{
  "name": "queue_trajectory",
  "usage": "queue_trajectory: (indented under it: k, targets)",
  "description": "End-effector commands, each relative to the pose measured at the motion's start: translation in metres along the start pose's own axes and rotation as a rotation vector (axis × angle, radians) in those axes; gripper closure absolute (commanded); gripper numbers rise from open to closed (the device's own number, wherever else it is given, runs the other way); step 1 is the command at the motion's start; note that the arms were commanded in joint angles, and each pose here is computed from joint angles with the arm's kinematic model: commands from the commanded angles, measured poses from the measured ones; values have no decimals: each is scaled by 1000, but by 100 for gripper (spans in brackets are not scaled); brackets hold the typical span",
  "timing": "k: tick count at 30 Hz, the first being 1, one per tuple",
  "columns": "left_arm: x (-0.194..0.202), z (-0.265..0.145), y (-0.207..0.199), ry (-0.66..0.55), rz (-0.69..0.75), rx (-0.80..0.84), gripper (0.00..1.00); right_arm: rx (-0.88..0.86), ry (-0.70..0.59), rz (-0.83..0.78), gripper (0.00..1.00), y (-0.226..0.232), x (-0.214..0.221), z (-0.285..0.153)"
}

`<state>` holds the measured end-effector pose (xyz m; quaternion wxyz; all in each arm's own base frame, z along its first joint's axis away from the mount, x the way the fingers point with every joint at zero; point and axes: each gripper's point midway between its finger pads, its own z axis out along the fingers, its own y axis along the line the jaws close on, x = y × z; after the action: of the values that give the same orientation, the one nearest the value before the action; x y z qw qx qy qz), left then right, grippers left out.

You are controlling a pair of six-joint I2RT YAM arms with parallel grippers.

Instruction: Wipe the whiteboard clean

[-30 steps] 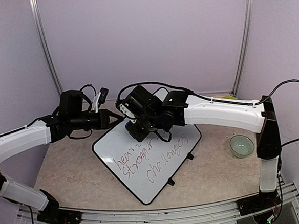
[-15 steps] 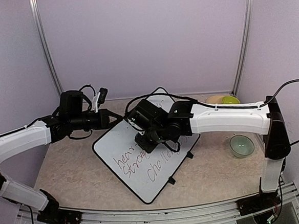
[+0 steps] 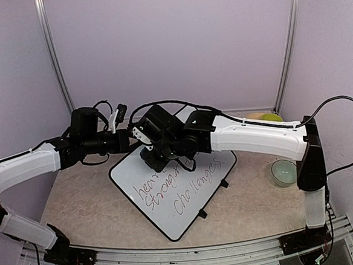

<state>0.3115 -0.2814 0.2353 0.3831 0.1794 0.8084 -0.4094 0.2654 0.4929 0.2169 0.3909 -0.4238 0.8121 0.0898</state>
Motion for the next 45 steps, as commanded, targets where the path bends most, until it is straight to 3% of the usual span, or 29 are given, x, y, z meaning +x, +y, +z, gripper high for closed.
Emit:
queue_trajectory:
  k: [1,7,14,20,34,45]
  targets:
    - [5,0,-20,19,38,82,100,-166,12,-67,76,63,14,6]
    - [3,-1,-17,14,28,82,100,-221,3,-77,76,88,17,-3]
    - [5,1,-14,20,19,81,100,-162,25,-68,76,76,27,3]
    - [5,1,-12,17,19,69,100,-208,-22,-85,75,91,7,-6]
    - [6,5,-5,27,-2,34,100,81,33,-216,75,99,16,8]
    - [8,6,2,33,-11,10,100,115,129,-289,75,111,61,4]
